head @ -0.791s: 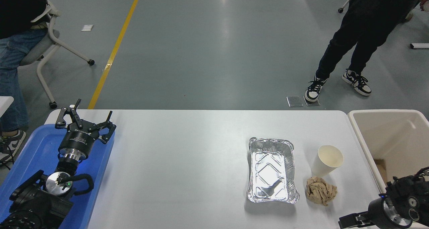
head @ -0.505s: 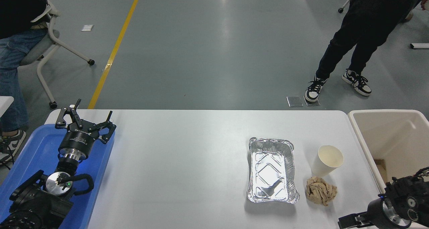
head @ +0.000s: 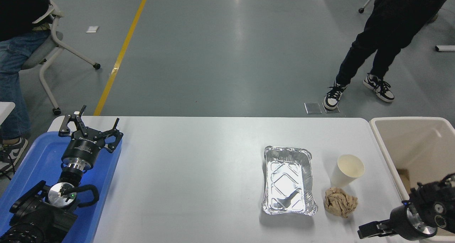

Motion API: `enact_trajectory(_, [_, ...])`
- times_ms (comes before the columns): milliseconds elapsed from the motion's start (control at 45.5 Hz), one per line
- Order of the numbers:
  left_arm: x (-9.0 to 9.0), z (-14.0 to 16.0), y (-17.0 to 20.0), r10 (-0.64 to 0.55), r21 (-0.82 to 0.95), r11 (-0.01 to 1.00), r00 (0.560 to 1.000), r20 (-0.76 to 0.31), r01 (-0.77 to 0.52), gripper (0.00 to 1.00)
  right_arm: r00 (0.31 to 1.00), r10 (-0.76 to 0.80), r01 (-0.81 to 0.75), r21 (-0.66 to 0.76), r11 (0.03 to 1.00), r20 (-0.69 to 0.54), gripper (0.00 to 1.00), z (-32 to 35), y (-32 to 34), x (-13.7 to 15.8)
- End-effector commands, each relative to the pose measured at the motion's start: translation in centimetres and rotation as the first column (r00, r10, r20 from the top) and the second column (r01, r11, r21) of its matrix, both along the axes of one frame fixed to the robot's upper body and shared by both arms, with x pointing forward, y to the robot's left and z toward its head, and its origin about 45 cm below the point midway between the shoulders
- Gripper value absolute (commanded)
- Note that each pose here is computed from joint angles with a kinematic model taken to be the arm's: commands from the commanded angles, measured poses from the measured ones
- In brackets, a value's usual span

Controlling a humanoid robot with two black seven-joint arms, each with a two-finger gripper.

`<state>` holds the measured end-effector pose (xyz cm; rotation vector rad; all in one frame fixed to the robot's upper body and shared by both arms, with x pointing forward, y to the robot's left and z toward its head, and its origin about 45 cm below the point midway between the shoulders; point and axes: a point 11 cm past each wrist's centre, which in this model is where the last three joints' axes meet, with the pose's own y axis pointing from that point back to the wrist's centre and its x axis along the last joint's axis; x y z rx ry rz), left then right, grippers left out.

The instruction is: Pick up paper cup place in dustbin

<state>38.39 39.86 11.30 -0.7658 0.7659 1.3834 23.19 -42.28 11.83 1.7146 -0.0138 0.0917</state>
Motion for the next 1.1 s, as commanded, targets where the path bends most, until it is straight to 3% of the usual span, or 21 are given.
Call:
enact_trajectory(0, [0.0, 0.0, 0.0, -0.002, 0.002, 1.000, 1.000, -0.002, 0.002, 0.99, 0.998, -0.063, 0.061, 0.064, 0.996, 0.030, 1.00, 9.6, -1.1, 0.7])
enact_trajectory(154, [0.0, 0.0, 0.0, -0.002, 0.002, 1.000, 1.000, -0.002, 0.002, 0.99, 0.963, -0.054, 0.039, 0.063, 0.997, 0.263, 1.00, 17.6, -1.3, 4.3])
enact_trajectory(308, [0.0, 0.0, 0.0, 0.000, 0.001, 1.000, 1.000, -0.001, 0.000, 0.99, 0.858, -0.015, -0.021, 0.064, 0.998, 0.513, 1.00, 26.5, 0.2, 8.3])
enact_trajectory(505, [0.1, 0.0, -0.1, -0.005, 0.002, 1.000, 1.000, 0.000, 0.005, 0.99, 0.730, 0.140, -0.207, 0.020, 0.978, 0.669, 1.00, 33.7, 7.5, 13.5])
enact_trajectory(659, [0.1, 0.1, -0.1, -0.006, 0.002, 1.000, 1.000, 0.001, 0.006, 0.99, 0.694, 0.230, -0.283, -0.034, 0.958, 0.683, 1.00, 35.9, 11.8, 15.9])
enact_trajectory(791, [0.1, 0.1, -0.1, -0.006, 0.002, 1.000, 1.000, 0.001, 0.006, 0.99, 0.761, 0.236, -0.239, -0.077, 0.968, 0.604, 1.00, 36.3, 13.6, 18.1])
enact_trajectory(967, [0.1, 0.1, -0.1, -0.006, 0.002, 1.000, 1.000, 0.001, 0.006, 0.99, 0.866, 0.106, -0.061, -0.107, 0.992, 0.488, 1.00, 36.1, 13.0, 19.5])
enact_trajectory(1077, [0.1, 0.1, -0.1, -0.006, 0.002, 1.000, 1.000, 0.001, 0.006, 0.99, 0.900, 0.159, -0.116, -0.128, 0.985, 0.406, 1.00, 33.3, 15.0, 19.5])
